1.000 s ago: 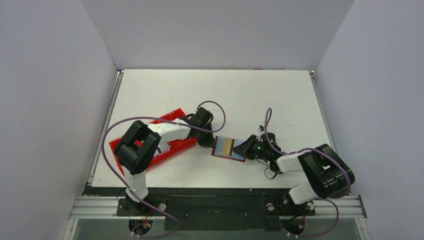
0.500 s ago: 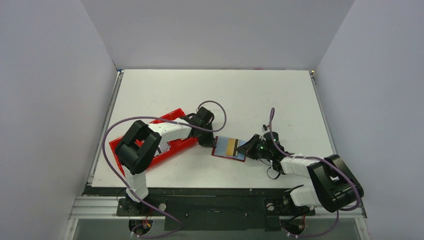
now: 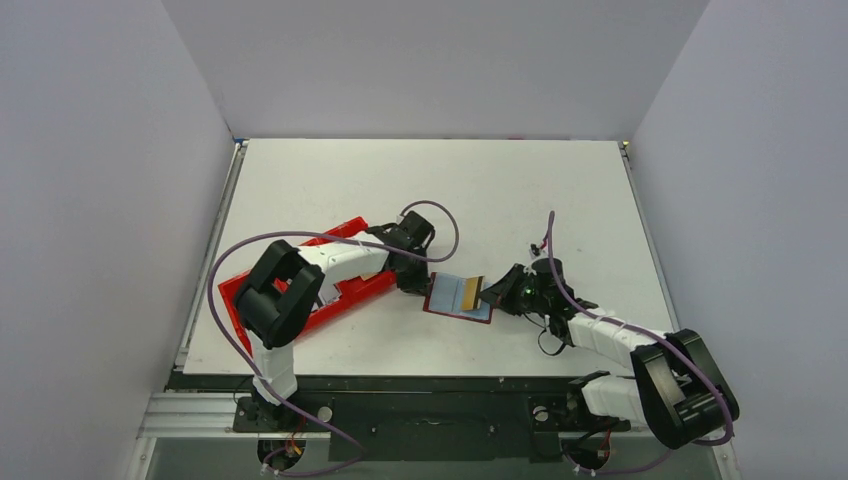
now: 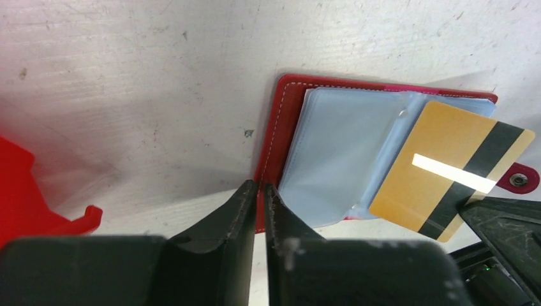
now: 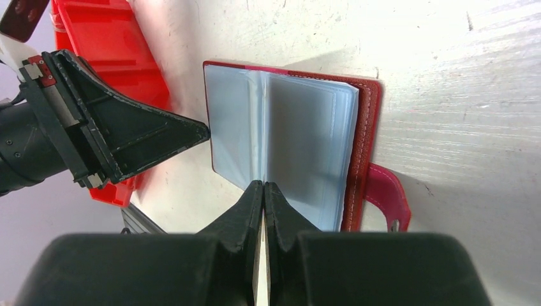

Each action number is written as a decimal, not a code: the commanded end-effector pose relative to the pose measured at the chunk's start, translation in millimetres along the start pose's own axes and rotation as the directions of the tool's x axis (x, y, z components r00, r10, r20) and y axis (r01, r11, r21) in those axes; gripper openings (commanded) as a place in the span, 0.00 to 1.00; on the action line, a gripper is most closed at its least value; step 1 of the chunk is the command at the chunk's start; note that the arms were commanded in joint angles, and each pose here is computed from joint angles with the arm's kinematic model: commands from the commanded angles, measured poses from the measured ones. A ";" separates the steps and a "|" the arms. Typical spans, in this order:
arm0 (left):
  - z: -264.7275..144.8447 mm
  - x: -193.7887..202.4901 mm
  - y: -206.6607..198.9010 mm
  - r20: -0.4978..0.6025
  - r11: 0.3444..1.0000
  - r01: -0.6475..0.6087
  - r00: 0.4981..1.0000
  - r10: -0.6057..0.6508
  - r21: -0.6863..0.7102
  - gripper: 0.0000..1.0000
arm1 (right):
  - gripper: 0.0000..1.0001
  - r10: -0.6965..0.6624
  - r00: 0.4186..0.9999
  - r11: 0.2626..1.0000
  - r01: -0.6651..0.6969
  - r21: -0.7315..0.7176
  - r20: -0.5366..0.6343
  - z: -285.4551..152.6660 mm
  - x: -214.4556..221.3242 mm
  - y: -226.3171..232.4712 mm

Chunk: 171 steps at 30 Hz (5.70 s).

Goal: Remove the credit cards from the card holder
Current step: Remove the credit card from the card holder, then place the credit card in the storage box, then remove the credit card from the card holder.

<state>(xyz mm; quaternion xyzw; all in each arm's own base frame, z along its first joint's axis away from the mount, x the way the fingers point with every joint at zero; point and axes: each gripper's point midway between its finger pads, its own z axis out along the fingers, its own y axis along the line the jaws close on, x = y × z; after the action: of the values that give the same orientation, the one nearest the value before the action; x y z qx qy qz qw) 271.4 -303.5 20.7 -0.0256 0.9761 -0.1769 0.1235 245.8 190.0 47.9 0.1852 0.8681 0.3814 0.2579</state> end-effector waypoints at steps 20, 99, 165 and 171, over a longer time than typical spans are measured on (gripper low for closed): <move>-138.1 -49.8 -69.2 0.125 0.913 -0.136 0.988 0.095 0.384 0.51 | 0.00 -0.031 0.998 0.972 0.042 -0.233 0.052 -31.0 -43.9 101.1; -125.2 -89.2 121.1 0.336 0.944 0.329 0.886 -0.320 0.031 0.00 | 0.66 -0.257 0.960 0.964 0.262 -0.034 0.111 -43.2 -48.1 113.7; -171.1 -81.1 52.9 0.344 0.989 0.033 0.936 -0.082 0.147 0.54 | 0.65 -0.395 0.918 0.846 0.382 0.373 -0.042 27.7 14.6 68.5; -176.3 -78.4 53.1 0.351 0.988 0.027 0.933 -0.080 0.153 0.54 | 0.65 -0.425 0.903 0.808 0.413 0.419 -0.070 37.9 21.9 62.4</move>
<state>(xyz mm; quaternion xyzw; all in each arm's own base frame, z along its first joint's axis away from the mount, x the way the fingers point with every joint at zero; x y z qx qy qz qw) 300.3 -183.6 151.6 -0.0908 0.9340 -0.2229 0.2639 246.9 258.9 59.0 0.0398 0.9511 0.1343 0.2752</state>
